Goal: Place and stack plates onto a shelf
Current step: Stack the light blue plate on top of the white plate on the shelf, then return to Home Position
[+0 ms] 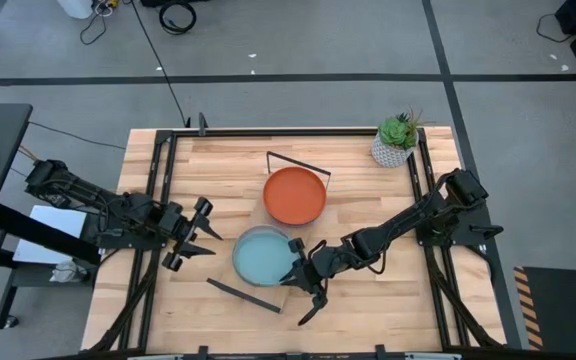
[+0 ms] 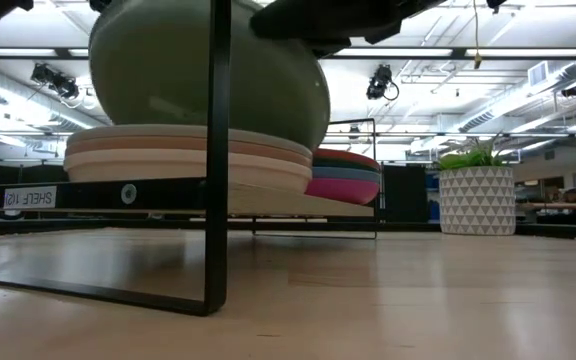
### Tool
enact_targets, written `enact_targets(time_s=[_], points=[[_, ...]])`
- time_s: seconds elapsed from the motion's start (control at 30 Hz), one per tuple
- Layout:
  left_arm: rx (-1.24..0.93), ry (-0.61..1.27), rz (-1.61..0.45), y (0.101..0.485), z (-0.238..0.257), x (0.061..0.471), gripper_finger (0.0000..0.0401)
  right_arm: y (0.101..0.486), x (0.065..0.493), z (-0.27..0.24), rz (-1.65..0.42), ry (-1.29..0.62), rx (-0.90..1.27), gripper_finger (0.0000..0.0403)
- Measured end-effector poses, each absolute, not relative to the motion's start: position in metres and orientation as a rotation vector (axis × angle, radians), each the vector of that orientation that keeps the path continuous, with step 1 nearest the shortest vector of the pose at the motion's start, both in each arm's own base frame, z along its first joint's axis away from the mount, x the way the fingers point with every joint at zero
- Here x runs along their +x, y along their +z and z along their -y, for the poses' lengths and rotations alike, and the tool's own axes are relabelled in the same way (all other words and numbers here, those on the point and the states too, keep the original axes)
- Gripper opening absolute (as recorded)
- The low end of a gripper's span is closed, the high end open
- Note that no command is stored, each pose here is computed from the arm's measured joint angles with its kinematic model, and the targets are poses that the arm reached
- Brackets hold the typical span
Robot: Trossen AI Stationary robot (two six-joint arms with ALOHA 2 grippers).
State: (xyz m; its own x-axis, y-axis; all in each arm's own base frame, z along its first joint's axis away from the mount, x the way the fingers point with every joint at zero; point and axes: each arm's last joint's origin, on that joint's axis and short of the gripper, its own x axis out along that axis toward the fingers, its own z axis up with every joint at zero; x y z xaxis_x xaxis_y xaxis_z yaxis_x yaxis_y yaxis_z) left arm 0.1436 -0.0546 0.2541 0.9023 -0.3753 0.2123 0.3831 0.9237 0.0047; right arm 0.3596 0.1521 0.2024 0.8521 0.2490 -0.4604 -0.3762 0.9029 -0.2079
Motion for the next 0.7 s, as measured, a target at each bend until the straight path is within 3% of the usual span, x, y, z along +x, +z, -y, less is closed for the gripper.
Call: enact_targets(time_s=[0.27, 0.7], points=[[-0.03, -0.393, 0.163, 0.2493, 0.0549, 0.1445, 0.0172, 0.2024, 0.3594, -0.1524, -0.444, 0.335, -0.28, 0.0079], [-0.036, -0.394, 0.134, 0.2468, 0.0551, 0.1448, 0.0172, 0.2017, 0.356, -0.1499, -0.498, 0.272, -0.261, 0.0082]])
